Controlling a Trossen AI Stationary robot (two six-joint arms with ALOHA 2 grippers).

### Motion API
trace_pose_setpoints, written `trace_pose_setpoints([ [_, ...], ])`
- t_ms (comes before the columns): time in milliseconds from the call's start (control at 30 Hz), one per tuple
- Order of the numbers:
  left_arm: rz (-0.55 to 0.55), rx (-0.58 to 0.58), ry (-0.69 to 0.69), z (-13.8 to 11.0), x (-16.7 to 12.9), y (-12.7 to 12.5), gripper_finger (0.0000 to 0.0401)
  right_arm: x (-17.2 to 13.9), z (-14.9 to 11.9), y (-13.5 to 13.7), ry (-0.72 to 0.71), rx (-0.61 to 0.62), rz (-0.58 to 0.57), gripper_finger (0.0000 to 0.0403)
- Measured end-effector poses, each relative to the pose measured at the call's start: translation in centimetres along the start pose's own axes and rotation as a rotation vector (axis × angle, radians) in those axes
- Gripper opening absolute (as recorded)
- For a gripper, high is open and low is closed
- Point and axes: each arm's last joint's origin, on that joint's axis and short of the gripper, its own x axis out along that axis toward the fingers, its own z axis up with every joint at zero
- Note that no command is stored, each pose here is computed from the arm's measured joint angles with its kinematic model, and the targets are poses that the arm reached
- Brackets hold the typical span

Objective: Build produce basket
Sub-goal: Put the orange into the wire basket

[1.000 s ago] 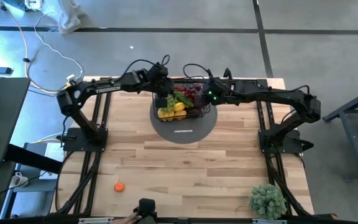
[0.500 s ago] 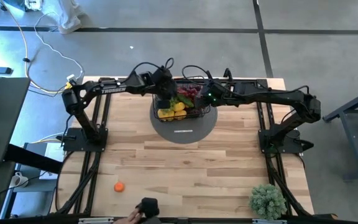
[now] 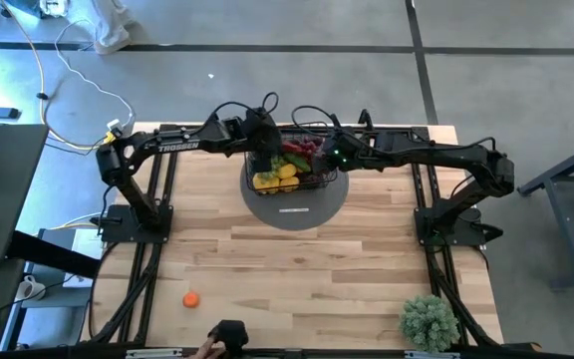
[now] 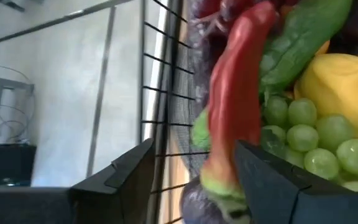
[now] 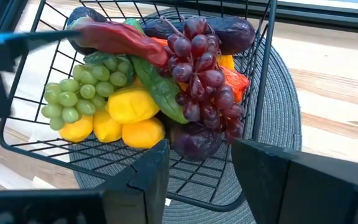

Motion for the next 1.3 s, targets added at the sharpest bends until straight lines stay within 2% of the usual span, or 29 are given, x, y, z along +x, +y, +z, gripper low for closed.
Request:
trace_pose_setpoints([
  [233, 0.019, -0.003, -0.05, 0.4, -3.3, 0.3, 0.0207, 0.0, -0.1, 0.1, 0.013, -0.003, 0.01, 0.0156],
  [367, 0.035, -0.09, -0.073, 0.4, -5.8, 0.3, 0.0207, -0.1, -0.2, 0.2, 0.014, -0.008, 0.013, 0.0156],
  [567, -0.017, -0.25, -0.08, -0.1, -9.6, -0.7, 0.0207, -0.1, -0.4, 0.3, 0.021, -0.02, 0.019, 0.0156],
  [833, -0.125, -0.458, -0.037, -1.4, -14.4, -2.8, 0.0207, -0.1, -0.5, 0.4, 0.074, -0.133, 0.065, 0.0173],
  [1100, -0.389, -0.683, 0.045, -2.1, -17.6, -5.8, 0.0207, -0.4, -1.3, 0.9, 0.107, -0.255, 0.108, 0.0231],
  [1300, -0.467, -0.659, 0.131, -2.5, -19.4, -8.9, 0.0207, -0.7, -2.1, 1.5, 0.133, -0.35, 0.15, 0.024],
])
